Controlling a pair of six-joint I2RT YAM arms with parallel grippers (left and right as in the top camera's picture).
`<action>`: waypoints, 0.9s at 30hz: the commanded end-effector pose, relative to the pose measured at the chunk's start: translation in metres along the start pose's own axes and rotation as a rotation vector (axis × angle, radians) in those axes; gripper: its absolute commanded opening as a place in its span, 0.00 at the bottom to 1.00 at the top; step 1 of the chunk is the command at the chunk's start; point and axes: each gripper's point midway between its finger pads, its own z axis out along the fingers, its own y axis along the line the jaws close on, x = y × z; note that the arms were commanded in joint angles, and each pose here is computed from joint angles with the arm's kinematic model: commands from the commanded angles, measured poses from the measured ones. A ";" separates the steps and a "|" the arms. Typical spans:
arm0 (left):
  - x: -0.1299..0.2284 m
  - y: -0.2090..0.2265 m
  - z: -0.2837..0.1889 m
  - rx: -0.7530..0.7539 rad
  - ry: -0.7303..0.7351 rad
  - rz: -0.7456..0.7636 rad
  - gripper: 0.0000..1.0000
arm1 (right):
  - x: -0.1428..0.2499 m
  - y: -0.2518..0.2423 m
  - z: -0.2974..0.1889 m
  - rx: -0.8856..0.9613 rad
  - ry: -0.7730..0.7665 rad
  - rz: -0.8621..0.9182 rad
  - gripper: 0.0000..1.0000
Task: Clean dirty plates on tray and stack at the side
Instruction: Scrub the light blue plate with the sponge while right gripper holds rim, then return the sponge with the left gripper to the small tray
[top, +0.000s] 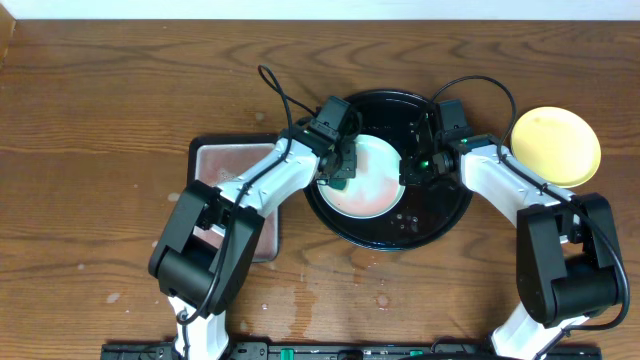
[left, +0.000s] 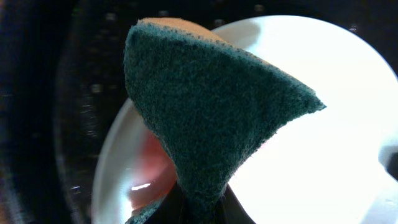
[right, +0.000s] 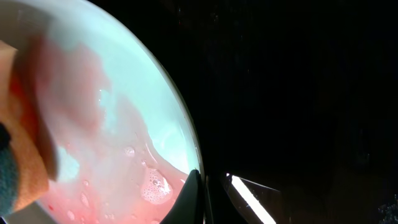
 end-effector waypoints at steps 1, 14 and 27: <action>0.014 -0.010 0.005 0.046 0.038 -0.003 0.07 | 0.003 0.004 0.004 -0.009 0.018 -0.025 0.01; -0.058 0.017 -0.101 -0.118 -0.304 0.126 0.07 | 0.003 0.004 0.004 -0.009 0.018 -0.025 0.01; -0.039 0.114 -0.186 -0.387 -0.285 0.071 0.07 | 0.006 0.004 0.003 -0.010 0.029 -0.022 0.01</action>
